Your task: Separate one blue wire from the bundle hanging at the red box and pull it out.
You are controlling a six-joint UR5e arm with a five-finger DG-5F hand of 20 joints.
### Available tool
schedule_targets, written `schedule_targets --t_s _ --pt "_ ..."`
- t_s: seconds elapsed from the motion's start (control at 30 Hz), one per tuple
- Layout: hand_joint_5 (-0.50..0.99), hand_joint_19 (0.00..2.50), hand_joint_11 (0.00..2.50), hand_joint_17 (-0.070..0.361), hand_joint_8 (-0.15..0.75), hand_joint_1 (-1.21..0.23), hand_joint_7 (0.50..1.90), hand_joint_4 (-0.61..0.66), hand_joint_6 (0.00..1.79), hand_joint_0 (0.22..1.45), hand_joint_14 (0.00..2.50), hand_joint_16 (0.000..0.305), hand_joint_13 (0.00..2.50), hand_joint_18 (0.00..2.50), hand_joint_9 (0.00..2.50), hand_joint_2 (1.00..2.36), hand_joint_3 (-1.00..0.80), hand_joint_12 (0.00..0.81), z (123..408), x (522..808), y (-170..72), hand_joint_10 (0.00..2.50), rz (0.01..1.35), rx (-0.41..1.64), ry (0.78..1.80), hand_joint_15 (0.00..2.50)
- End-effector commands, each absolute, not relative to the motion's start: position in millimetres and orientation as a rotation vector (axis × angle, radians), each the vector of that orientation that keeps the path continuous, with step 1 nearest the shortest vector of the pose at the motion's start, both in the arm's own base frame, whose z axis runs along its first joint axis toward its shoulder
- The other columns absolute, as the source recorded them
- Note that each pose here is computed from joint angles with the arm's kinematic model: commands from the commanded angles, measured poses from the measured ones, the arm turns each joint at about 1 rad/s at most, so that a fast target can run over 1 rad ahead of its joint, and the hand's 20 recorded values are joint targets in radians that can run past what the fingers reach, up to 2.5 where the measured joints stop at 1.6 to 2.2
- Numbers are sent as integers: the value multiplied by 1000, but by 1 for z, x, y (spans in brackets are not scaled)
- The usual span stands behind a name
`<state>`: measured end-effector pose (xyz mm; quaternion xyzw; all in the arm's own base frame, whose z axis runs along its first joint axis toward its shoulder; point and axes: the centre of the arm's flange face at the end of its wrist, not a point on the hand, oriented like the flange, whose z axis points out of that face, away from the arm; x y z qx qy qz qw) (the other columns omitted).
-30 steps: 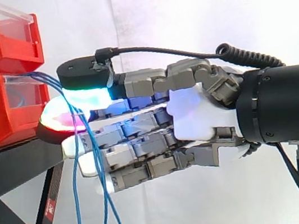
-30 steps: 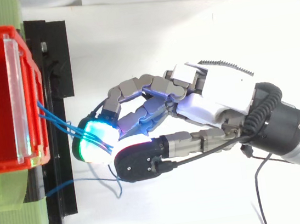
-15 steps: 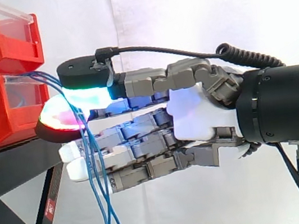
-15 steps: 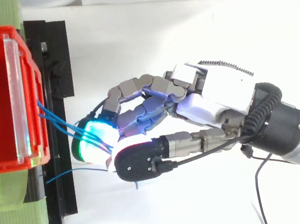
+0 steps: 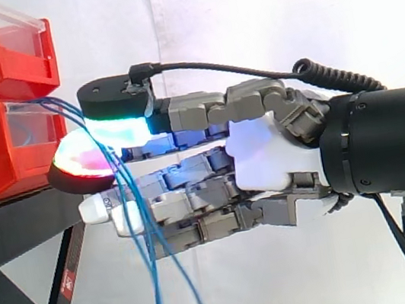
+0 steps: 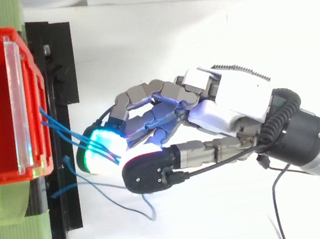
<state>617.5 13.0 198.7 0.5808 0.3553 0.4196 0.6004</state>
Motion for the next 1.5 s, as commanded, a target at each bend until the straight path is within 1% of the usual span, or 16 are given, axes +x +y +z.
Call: schedule_targets --t_s 0.0,0.17,0.27,0.37,0.43,0.57,0.73,0.83,0.93,1.03,1.07,1.1,1.13,1.17,1.23,1.47 --pt "-176 244 440 116 381 -677 830 190 861 606 21 52 1394 757 691 1020 -117 524 199 618 13 13 972 1346 823 552" --pt "-176 264 435 117 381 -675 828 193 862 606 21 52 1411 764 697 1019 -120 521 199 618 13 11 972 1346 823 600" --pt "-177 280 443 117 381 -675 836 196 862 605 22 52 1437 769 705 1019 -119 511 199 618 13 11 972 1346 823 669" --pt "-177 300 448 118 379 -675 829 197 862 607 23 53 1473 776 711 1019 -126 513 199 618 13 11 976 1347 823 760" --pt "-178 332 478 119 380 -674 829 200 862 608 24 53 1522 790 741 1019 -130 492 199 618 13 12 976 1347 823 881" --pt "-178 346 516 119 382 -674 824 200 861 608 25 53 1553 805 774 1020 -133 483 199 618 13 12 976 1347 823 974" --pt "-179 396 613 120 381 -674 831 201 859 609 24 53 1600 854 865 1020 -137 440 199 618 13 17 977 1346 826 1213" --pt "-179 408 660 121 380 -676 825 199 859 609 24 54 1601 863 896 1020 -137 424 206 617 14 17 987 1341 832 1274" --pt "-179 423 667 121 381 -676 834 199 858 610 22 54 1608 866 898 1020 -139 422 222 611 12 17 977 1340 854 1310" --pt "-179 427 698 121 380 -676 829 192 858 610 20 54 1625 875 917 1020 -140 401 230 604 10 17 951 1349 885 1364" --pt "-180 428 702 121 380 -676 836 198 858 609 20 54 1626 875 920 1021 -138 404 229 603 10 17 947 1354 894 1369" --pt "-180 443 780 120 384 -676 828 199 858 610 20 53 1637 876 971 1021 -140 390 229 603 10 16 947 1354 894 1396" --pt "-181 469 899 121 384 -675 839 200 857 610 17 54 1639 889 1026 1021 -141 379 228 602 10 18 940 1356 902 1475" --pt "-181 470 911 121 385 -675 837 201 857 610 17 54 1638 893 1039 1021 -140 378 228 602 9 17 938 1357 902 1485" --pt "-182 487 1029 121 377 -674 839 196 856 611 15 54 1636 898 1075 1021 -144 368 227 602 9 17 936 1357 903 1526" --pt "-183 523 1099 121 372 -673 838 192 856 611 11 54 1636 904 1095 1021 -149 363 228 602 9 15 928 1355 903 1549"
